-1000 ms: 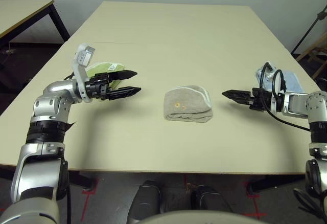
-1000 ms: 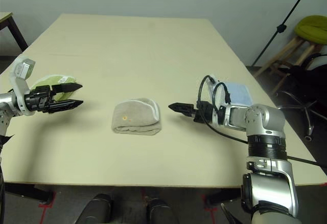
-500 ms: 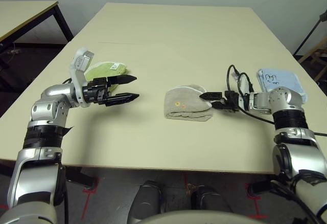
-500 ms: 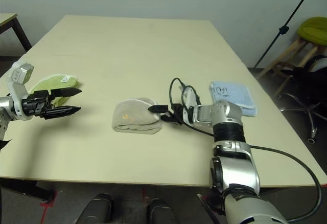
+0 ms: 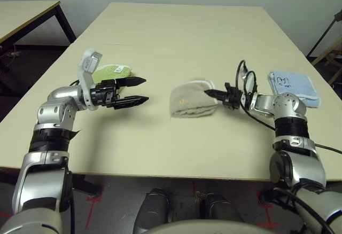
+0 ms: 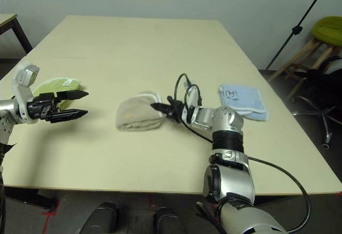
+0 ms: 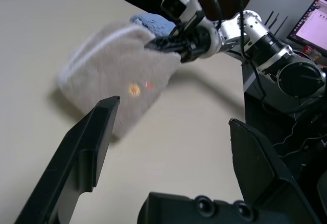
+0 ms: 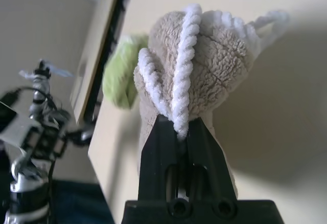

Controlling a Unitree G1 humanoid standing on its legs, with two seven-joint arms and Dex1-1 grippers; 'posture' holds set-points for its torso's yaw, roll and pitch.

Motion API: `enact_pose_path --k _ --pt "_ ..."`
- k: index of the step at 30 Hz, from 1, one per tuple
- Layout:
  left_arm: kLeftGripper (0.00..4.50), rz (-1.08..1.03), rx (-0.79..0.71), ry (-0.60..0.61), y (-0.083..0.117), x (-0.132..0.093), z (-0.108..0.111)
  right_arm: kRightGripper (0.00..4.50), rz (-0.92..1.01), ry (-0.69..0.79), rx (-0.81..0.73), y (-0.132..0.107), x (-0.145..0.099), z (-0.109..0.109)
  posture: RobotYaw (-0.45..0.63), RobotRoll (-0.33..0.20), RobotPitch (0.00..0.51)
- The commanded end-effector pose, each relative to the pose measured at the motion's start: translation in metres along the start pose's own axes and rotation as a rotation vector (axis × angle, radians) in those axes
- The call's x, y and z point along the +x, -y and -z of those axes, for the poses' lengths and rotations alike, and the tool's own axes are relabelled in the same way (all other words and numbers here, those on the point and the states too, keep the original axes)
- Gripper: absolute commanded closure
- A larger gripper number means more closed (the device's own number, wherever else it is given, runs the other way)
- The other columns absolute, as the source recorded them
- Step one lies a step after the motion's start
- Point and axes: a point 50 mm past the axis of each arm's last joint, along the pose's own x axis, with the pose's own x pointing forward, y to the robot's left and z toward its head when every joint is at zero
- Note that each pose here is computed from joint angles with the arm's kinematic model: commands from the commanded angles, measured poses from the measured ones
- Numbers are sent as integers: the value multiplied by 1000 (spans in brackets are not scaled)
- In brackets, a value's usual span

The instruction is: Fold the towel and set it aside.

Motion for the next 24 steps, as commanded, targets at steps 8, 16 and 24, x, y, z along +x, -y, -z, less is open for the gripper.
enact_pose_path --k 8,16,24 --pt "0 49 7 -22 -7 12 -1 4475 220 732 -123 -3 -64 -68 58 0 43" --pt "0 67 8 -19 -12 21 -2 4475 500 1080 -178 15 -106 -83 14 0 47" --pt "0 72 2 -17 -12 22 0 4475 570 1099 -77 43 -106 -81 20 0 51"
